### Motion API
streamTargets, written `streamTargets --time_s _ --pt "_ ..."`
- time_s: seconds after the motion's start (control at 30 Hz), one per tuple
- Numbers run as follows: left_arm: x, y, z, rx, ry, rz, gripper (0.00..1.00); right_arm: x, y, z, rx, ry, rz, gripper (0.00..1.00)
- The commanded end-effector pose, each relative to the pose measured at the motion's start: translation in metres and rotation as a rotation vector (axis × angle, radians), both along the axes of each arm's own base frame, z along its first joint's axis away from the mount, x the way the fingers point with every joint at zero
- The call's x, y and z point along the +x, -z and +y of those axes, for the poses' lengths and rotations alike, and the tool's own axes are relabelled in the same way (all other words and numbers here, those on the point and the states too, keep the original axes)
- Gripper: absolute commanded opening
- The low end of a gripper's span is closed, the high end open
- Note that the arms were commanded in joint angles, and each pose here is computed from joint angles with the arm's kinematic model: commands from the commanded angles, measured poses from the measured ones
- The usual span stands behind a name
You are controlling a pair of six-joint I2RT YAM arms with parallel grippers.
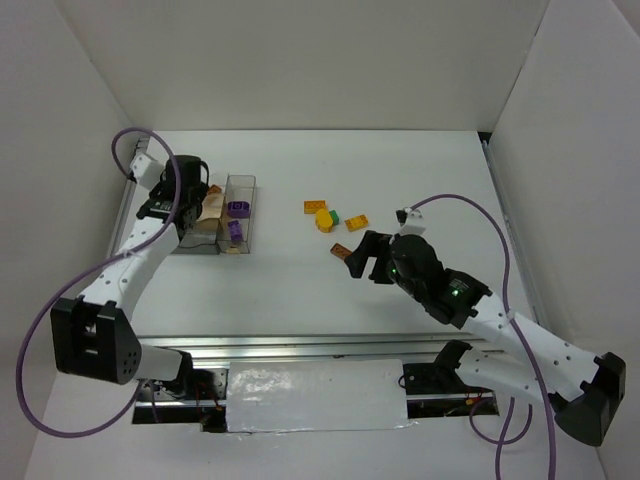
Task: Sort the legos into containers by color
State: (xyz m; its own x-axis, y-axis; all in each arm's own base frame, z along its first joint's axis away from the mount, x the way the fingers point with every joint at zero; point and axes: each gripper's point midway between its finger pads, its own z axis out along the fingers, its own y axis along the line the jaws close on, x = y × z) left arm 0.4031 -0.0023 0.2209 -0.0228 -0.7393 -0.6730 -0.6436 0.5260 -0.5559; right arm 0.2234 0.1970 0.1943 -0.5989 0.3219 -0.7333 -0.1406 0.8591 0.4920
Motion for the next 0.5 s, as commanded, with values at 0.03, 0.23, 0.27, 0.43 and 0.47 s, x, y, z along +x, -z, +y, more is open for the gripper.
streamTargets --time_s 0.03,0.23,0.27,0.43,0.47 --pt "0.038 0.025 0.018 -0.041 -0.041 -0.004 0.02 0.008 -0.016 0.018 0.062 -0.029 -0.038 0.92" --pt "0.066 0.070 0.046 -0.081 -0.094 0.121 0.02 0.007 -0.009 0.025 0.061 -0.054 -0.014 0.92" --pt "0.067 0.082 0.054 -0.105 -0.099 0.144 0.02 0.007 -0.007 0.025 0.063 -0.055 -0.011 0.92" --pt "0.058 0.104 0.056 -0.108 -0.099 0.153 0.11 0.008 0.001 0.026 0.050 -0.058 0.004 0.92" --pt "0.060 0.103 0.056 -0.110 -0.095 0.144 0.16 0.008 0.003 0.027 0.040 -0.059 0.009 0.92"
